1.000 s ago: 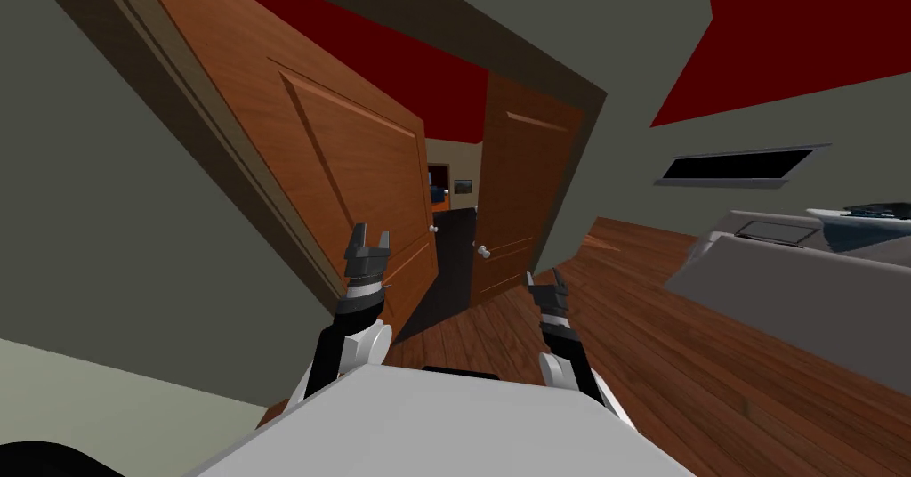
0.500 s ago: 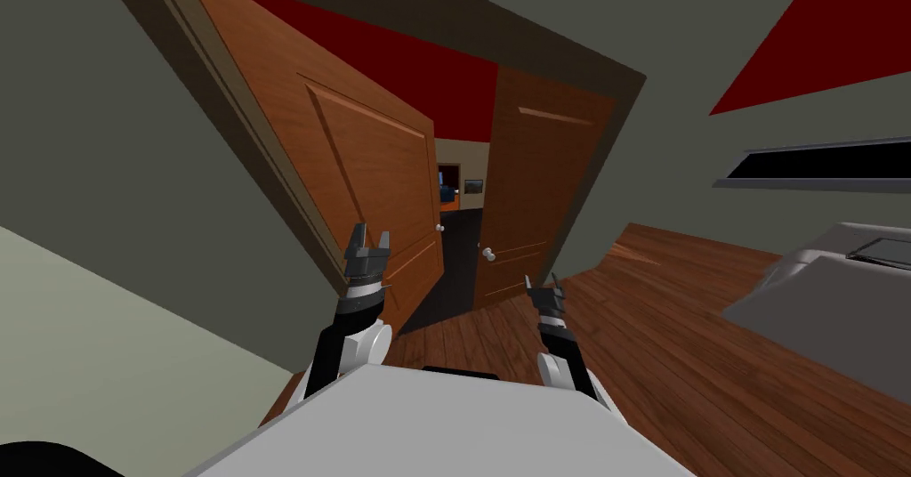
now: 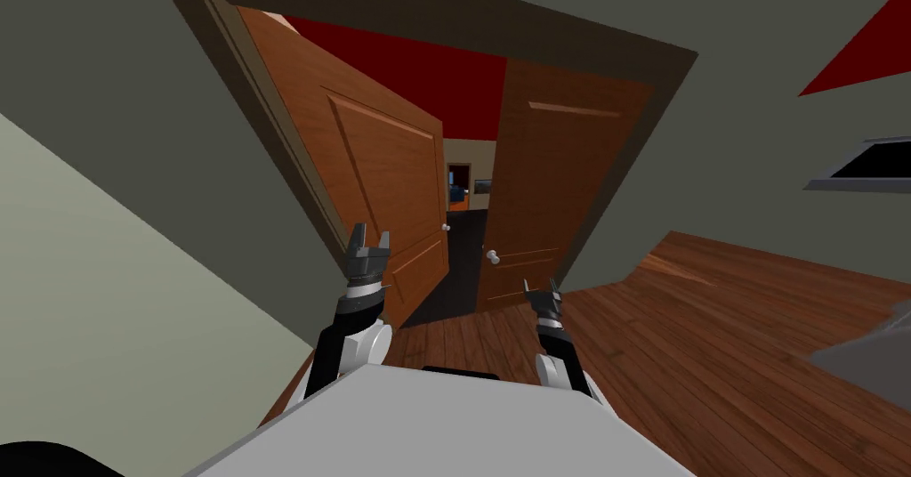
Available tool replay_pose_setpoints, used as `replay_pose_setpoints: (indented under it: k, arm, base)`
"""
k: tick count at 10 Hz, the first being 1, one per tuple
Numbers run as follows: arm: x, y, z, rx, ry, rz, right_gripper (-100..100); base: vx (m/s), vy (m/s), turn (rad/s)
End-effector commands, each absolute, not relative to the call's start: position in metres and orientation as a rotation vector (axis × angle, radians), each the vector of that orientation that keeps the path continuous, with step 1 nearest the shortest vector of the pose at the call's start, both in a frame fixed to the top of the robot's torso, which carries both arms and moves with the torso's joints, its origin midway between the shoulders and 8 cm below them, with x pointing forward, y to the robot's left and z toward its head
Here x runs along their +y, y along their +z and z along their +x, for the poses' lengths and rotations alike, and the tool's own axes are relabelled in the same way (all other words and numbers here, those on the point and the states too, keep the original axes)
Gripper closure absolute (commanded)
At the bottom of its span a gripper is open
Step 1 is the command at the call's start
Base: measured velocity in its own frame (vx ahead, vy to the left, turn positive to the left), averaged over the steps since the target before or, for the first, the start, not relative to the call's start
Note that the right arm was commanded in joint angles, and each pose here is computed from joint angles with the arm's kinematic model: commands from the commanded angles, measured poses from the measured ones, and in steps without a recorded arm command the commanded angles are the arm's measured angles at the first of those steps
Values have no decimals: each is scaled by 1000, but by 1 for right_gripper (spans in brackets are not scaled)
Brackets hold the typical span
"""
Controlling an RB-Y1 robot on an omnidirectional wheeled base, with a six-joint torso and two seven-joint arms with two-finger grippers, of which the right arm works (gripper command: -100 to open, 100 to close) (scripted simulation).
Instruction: Push the door open
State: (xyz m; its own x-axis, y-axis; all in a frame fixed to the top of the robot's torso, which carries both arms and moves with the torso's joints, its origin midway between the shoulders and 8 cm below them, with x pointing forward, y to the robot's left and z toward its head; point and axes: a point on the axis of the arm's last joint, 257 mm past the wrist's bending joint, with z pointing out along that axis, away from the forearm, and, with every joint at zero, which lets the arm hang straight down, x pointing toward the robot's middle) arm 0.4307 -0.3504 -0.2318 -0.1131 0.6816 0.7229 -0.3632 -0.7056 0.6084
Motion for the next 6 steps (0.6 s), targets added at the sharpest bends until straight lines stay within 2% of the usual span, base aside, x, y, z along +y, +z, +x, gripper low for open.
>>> replay_pose_setpoints:
  k: [1,6]
  arm:
    - [-354,-243,431,327,1912,1501,-100]
    - [-362,-279,433,204,1961,1638,-100]
  base:
    - [9,-102,241]
    - [-1,-101,211]
